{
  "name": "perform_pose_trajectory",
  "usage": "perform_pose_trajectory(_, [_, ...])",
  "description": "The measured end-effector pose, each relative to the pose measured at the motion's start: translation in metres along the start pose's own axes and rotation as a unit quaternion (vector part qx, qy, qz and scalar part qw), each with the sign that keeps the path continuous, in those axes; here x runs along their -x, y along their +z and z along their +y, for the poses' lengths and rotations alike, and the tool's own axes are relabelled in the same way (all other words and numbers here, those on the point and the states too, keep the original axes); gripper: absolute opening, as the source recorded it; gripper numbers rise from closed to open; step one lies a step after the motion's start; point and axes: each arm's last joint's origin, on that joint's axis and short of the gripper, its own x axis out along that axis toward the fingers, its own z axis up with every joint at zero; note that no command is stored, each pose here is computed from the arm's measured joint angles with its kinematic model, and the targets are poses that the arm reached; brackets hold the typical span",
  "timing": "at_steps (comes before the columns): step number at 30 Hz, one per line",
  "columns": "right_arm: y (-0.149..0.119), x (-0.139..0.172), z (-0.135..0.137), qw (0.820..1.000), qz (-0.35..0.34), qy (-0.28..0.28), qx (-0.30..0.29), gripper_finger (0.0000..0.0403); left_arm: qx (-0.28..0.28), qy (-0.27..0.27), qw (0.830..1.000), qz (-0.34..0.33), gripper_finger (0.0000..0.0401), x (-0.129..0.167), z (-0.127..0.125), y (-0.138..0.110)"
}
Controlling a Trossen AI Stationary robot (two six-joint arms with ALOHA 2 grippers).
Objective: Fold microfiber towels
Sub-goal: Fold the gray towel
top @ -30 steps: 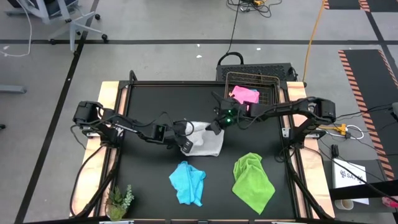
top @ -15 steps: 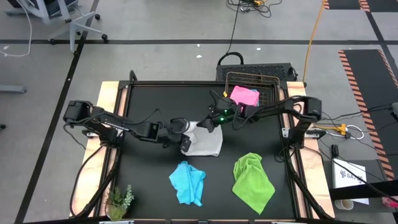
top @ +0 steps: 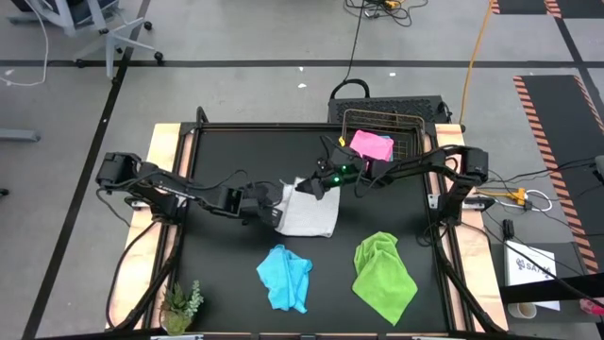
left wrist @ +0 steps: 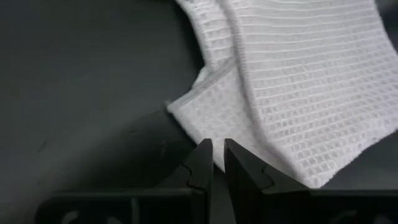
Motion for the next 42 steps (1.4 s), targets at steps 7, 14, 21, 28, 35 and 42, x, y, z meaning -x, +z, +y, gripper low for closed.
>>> perform_pose_trajectory(7, [-0.001, 0.0, 0.002, 0.999, 0.02, 0.025, -0.001, 0.0153, 0.028, -0.008, 0.998, 0.062, 0.0042, 0.0, 0.001, -0.004])
perform_pose_trajectory(14, [-0.005, -0.001, 0.005, 0.998, 0.042, 0.041, -0.011, 0.0153, 0.056, 0.002, 0.997, 0.058, 0.0042, -0.002, 0.005, 0.002])
perform_pose_trajectory(21, [-0.007, -0.002, 0.007, 0.998, 0.045, 0.043, -0.01, 0.0153, 0.037, 0.035, 0.997, 0.052, 0.0042, -0.018, 0.019, 0.022])
perform_pose_trajectory(28, [-0.009, -0.003, 0.008, 0.997, 0.054, 0.047, -0.013, 0.0153, 0.021, -0.029, 0.998, 0.043, 0.0072, -0.035, 0.016, 0.043])
perform_pose_trajectory(35, [-0.01, -0.003, 0.009, 0.997, 0.06, 0.051, -0.015, 0.0153, 0.027, -0.012, 0.997, 0.066, 0.0134, -0.037, 0.026, 0.049])
perform_pose_trajectory(42, [-0.01, -0.003, 0.009, 0.997, 0.059, 0.052, -0.014, 0.0153, 0.028, -0.008, 0.995, 0.096, 0.0154, -0.037, 0.029, 0.046])
